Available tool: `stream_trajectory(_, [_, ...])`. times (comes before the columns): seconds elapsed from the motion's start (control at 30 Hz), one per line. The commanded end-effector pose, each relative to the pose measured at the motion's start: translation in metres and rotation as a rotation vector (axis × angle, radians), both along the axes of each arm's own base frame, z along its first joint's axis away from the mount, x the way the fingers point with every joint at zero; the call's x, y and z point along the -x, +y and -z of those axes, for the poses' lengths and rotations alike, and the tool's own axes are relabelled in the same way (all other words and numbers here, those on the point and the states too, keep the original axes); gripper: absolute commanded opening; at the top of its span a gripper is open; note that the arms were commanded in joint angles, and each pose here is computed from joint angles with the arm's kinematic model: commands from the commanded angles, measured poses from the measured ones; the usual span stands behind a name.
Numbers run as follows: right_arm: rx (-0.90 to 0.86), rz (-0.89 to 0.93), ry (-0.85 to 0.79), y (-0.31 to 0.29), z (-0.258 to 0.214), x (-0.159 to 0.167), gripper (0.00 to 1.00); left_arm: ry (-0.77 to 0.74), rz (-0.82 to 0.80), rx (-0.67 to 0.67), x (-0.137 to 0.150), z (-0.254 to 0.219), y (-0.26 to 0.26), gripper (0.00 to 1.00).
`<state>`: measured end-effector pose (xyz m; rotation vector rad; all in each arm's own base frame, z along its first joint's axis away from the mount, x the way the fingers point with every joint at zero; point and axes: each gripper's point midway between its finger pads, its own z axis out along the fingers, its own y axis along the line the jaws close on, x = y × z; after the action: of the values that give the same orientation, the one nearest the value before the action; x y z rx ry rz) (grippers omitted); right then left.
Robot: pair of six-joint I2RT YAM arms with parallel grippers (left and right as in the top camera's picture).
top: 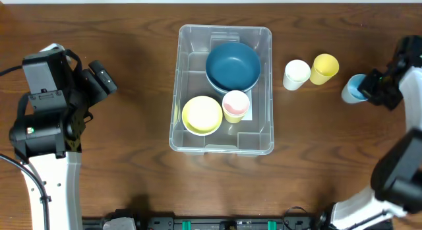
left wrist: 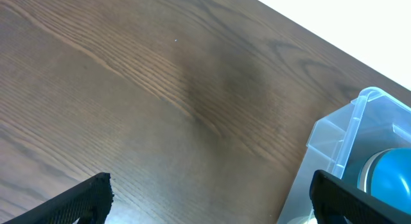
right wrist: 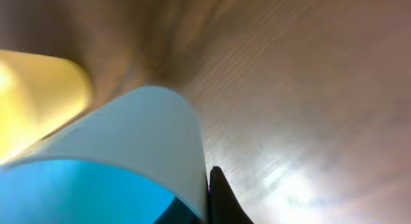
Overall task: Pack container
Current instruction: 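Stack the light blue cup onto the pink cup in the bin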
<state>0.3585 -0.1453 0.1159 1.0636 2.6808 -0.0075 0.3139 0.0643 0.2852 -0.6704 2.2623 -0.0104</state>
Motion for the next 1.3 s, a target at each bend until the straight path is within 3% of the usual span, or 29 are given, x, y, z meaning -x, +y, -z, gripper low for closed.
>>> stream_trajectory(0.0, [0.045,-0.047,-0.191,0.027,-0.075,0.001,0.01,-0.018,-0.012,-0.008,0.0,-0.008,0.003,0.98])
stream_trajectory(0.17, [0.041,-0.372,-0.402,0.123,-0.144,0.003,0.01,-0.018,-0.012,-0.007,0.0,-0.008,0.003,0.98])
stream_trajectory(0.27, [0.029,-0.574,-0.455,0.186,-0.16,0.011,0.01,-0.018,-0.012,-0.007,0.0,-0.008,0.003,0.98])
stream_trajectory(0.53, [-0.047,-0.949,-0.335,0.318,-0.117,0.034,0.01,-0.018,-0.012,-0.008,0.0,-0.008,0.003,0.98])
stream_trajectory(0.83, [-0.035,-1.039,-0.094,0.354,-0.034,0.034,0.01,-0.018,-0.012,-0.008,0.0,-0.008,0.003,0.98])
stream_trajectory(1.13, [0.048,-1.028,-0.048,0.348,-0.005,0.017,0.01,-0.018,-0.012,-0.008,0.0,-0.008,0.003,0.98])
stream_trajectory(1.17, [0.05,-1.036,-0.056,0.348,-0.006,0.016,0.05,-0.018,-0.012,-0.008,0.0,-0.008,0.003,0.98])
stream_trajectory(1.2, [0.055,-1.043,-0.066,0.349,-0.007,0.014,0.33,-0.018,-0.012,-0.008,0.0,-0.008,0.003,0.98])
stream_trajectory(1.27, [0.063,-1.035,-0.096,0.348,-0.018,0.01,0.7,-0.018,-0.012,-0.008,0.0,-0.008,0.003,0.98])
